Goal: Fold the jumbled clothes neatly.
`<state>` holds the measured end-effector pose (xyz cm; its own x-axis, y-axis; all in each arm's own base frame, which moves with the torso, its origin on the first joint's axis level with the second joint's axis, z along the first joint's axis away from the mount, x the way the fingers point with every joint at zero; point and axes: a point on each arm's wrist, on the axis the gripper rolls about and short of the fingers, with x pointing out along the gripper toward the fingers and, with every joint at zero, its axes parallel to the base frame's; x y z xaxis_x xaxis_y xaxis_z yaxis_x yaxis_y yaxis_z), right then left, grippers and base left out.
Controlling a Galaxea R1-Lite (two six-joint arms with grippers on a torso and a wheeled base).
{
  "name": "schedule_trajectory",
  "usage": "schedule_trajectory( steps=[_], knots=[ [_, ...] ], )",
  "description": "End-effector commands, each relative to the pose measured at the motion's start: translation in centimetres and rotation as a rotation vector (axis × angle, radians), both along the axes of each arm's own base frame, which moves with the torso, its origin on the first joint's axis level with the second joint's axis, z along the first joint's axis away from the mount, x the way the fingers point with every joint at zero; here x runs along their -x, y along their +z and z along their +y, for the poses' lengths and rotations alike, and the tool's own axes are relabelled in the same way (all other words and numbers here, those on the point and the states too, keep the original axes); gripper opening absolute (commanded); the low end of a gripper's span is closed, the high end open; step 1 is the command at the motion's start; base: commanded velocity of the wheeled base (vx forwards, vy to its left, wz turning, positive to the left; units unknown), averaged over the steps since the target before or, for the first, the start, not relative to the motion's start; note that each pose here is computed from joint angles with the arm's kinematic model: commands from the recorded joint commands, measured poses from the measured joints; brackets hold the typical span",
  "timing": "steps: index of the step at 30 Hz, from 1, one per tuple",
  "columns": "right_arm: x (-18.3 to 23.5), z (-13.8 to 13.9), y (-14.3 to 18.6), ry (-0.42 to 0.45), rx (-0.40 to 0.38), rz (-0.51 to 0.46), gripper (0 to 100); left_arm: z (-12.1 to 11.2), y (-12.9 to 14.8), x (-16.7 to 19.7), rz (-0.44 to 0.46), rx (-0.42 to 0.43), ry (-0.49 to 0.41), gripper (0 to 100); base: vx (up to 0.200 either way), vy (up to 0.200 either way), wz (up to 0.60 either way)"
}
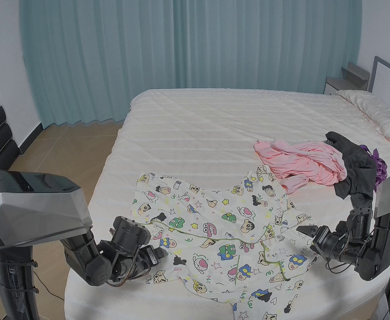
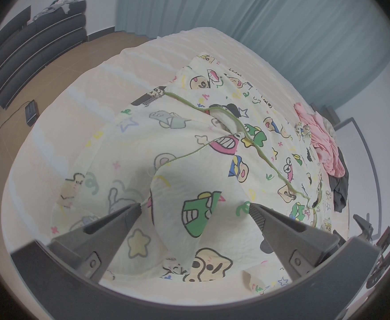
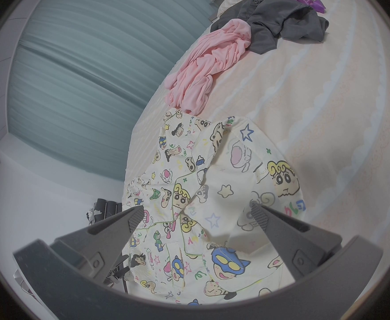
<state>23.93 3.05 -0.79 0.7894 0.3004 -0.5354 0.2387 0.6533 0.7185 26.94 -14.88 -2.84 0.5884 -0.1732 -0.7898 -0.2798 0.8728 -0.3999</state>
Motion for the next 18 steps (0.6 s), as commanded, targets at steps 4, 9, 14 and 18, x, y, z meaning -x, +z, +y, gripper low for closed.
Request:
schedule_trajectory(
  steps=[4, 9, 14, 18],
  knots=[
    [0.0, 0.0, 0.4, 0.000, -0.003, -0.021, 100, 0.0, -0.1, -0.2, -0.005, 0.000, 0.028, 0, 0.000, 0.000, 0.00],
    [0.2, 0.0, 0.6, 0.003, -0.004, -0.023, 100, 1.4, 0.2, -1.0, -0.029, -0.014, 0.122, 0, 0.000, 0.000, 0.00],
    [0.2, 0.2, 0.8, 0.009, -0.006, -0.032, 100, 3.0, 1.1, -1.7, -0.054, -0.003, 0.179, 0, 0.000, 0.000, 0.00],
    [0.3, 0.2, 0.8, 0.009, -0.005, -0.029, 100, 3.9, 2.5, -2.3, -0.101, 0.018, 0.206, 0, 0.000, 0.000, 0.00]
  ],
)
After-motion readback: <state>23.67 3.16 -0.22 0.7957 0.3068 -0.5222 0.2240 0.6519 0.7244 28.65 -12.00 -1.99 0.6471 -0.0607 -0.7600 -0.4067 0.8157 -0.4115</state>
